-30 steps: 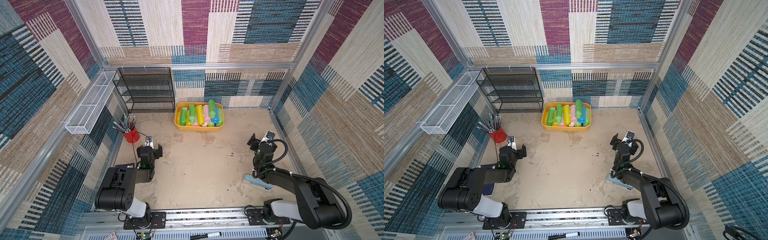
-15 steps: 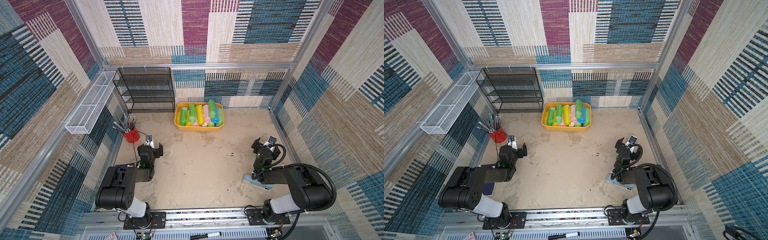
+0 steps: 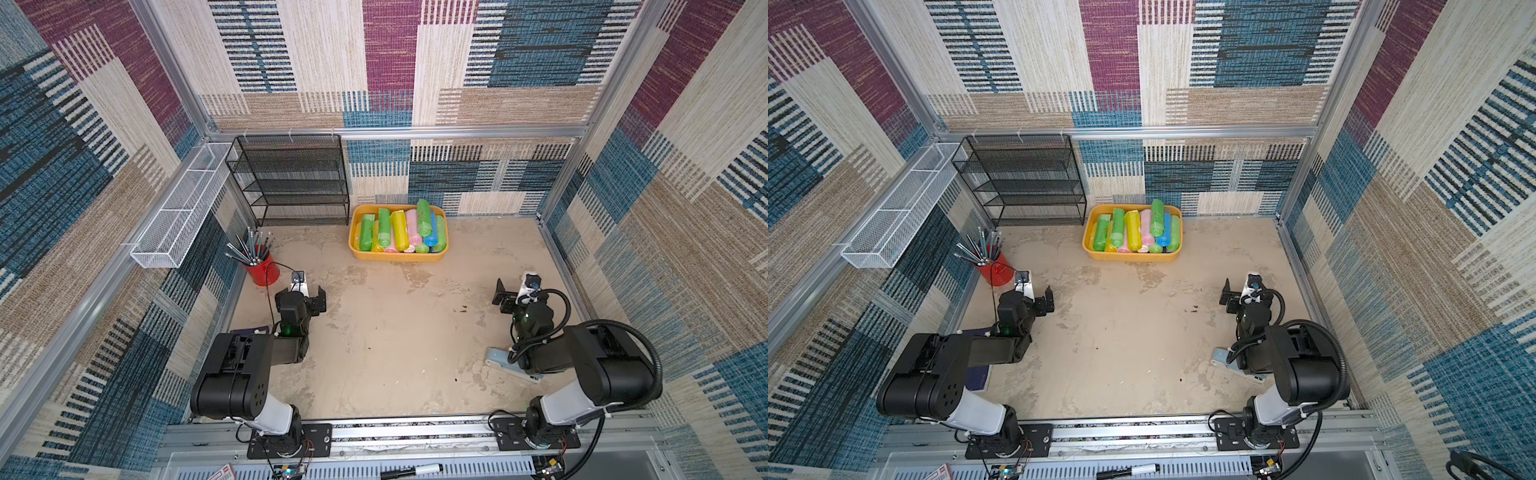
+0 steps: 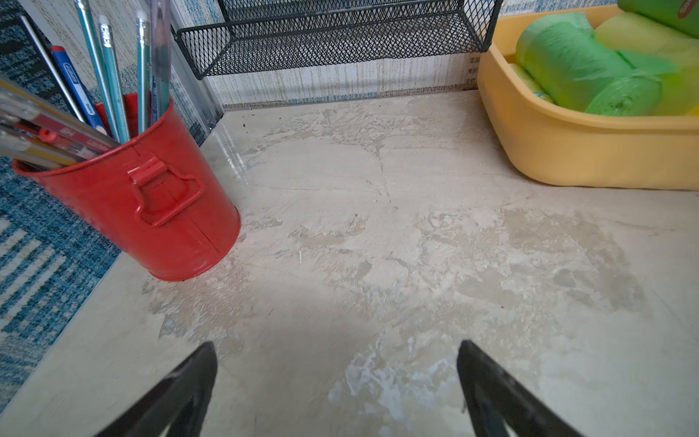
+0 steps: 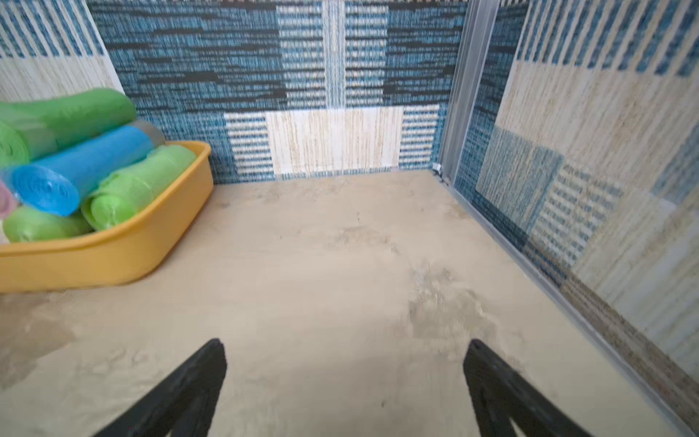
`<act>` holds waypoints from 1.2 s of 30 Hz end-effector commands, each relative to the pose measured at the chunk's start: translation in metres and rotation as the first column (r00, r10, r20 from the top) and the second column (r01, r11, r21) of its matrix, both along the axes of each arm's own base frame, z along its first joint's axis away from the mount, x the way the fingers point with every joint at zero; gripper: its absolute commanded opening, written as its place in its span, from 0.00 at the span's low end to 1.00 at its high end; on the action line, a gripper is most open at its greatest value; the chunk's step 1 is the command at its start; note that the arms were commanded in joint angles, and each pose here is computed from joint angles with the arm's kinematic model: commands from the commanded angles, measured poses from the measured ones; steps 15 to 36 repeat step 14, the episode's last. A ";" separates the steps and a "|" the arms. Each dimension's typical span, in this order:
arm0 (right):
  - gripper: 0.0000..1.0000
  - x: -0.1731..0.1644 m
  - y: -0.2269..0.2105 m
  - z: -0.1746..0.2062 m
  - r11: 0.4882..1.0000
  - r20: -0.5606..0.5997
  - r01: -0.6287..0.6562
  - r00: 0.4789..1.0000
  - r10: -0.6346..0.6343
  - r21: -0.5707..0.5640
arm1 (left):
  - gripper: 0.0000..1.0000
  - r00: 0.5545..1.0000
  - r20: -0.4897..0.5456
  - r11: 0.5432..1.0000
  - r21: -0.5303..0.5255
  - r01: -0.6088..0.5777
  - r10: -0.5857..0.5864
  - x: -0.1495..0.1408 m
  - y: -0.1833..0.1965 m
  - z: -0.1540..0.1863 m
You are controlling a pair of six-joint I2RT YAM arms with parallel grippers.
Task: Put the roll of trash bags into the storage box
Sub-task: Reset both arms
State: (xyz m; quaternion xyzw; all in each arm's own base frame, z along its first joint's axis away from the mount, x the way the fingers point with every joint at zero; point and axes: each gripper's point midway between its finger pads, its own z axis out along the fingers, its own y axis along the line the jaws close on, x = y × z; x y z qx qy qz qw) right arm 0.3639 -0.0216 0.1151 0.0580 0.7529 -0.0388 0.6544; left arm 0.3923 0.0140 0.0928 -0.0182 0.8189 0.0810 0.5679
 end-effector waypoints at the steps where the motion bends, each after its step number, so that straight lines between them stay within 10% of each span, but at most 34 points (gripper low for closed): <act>1: 0.99 0.005 0.007 0.038 0.999 0.163 -0.048 0.985 0.047 0.004 | 0.99 1.000 0.029 1.000 -0.010 0.009 -0.009 0.004 -0.002 0.007; 36: 0.99 0.003 0.004 0.037 0.999 0.154 -0.031 0.988 0.029 0.012 | 0.99 1.000 0.027 1.000 -0.014 0.010 -0.010 0.004 -0.002 0.007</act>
